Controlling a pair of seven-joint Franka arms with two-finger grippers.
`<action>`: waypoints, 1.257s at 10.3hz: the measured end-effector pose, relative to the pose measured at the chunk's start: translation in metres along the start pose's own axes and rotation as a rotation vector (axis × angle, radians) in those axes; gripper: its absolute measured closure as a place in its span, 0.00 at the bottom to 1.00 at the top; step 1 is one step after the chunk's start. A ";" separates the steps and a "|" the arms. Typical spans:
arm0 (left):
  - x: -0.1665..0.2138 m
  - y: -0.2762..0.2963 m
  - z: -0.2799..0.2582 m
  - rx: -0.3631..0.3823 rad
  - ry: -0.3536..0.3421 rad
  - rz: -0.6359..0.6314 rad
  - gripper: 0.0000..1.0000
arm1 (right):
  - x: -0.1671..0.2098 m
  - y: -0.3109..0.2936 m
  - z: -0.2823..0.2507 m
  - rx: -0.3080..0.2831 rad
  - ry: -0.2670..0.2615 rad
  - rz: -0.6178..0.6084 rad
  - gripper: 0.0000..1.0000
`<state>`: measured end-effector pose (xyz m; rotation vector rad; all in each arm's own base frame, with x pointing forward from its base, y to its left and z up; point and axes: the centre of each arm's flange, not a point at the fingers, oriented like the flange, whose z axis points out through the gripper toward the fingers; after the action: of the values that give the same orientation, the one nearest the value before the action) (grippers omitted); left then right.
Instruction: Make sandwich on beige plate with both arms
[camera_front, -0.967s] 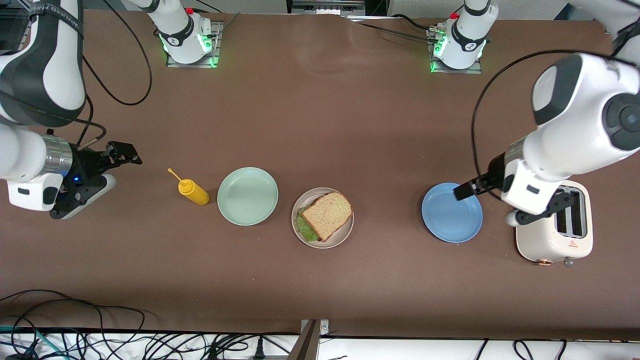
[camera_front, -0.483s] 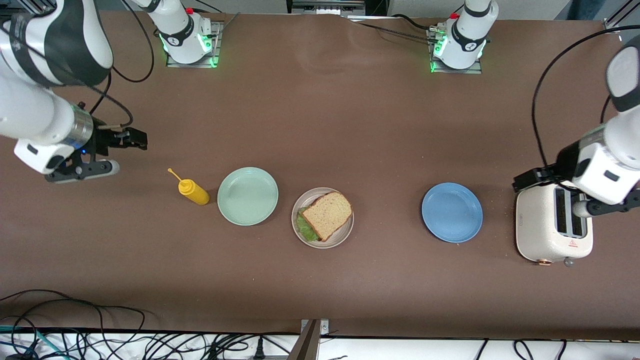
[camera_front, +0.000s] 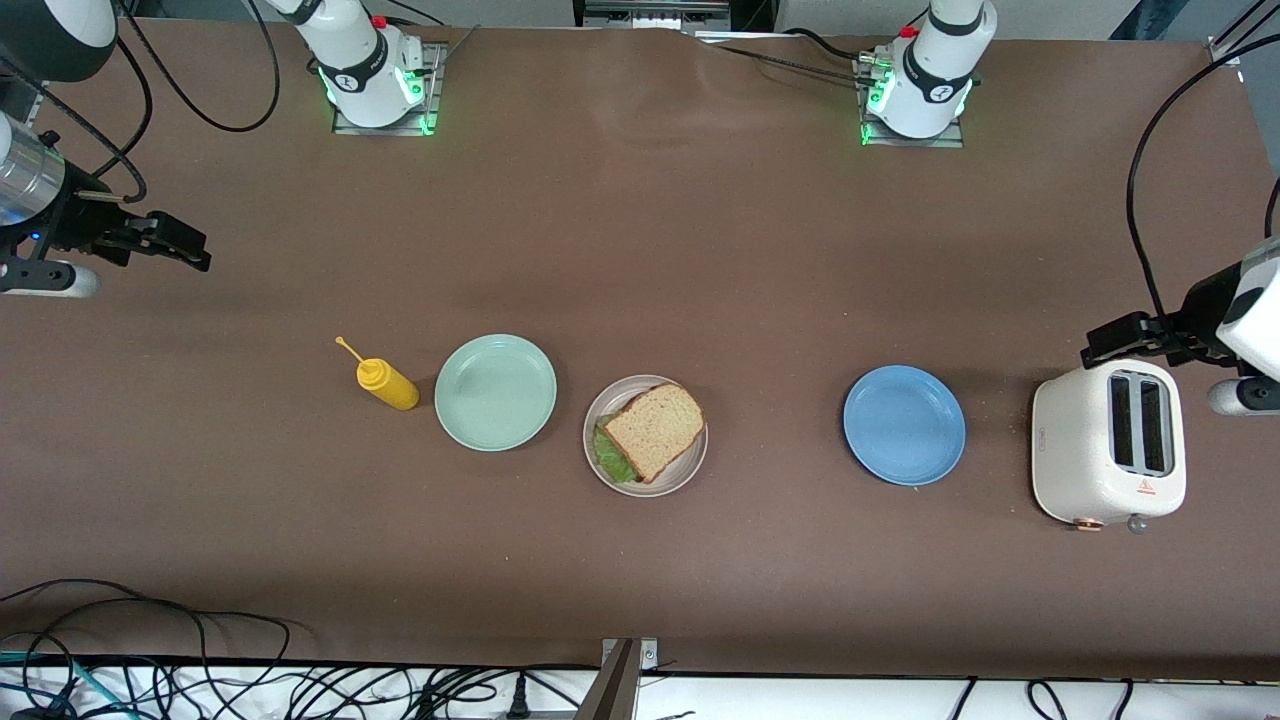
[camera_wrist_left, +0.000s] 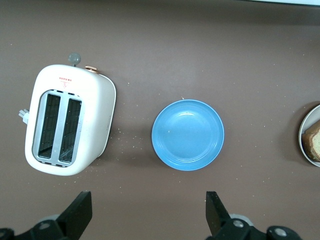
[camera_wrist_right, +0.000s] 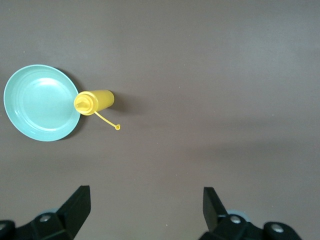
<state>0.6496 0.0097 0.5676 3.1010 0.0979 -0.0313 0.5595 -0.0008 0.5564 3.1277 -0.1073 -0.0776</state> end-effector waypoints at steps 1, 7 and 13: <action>-0.003 0.000 0.002 0.001 -0.006 0.003 0.00 | 0.001 0.000 0.000 0.000 0.003 0.003 0.00; -0.012 0.002 0.008 0.006 0.039 0.031 0.00 | 0.002 -0.004 -0.002 0.002 0.018 0.006 0.00; -0.012 0.006 0.008 0.004 0.040 0.049 0.00 | 0.005 -0.010 -0.007 0.003 0.040 -0.004 0.00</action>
<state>0.6377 0.0029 0.5599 3.1074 0.0238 0.0315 0.5657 0.0089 0.5633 3.1305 -0.1011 -0.0157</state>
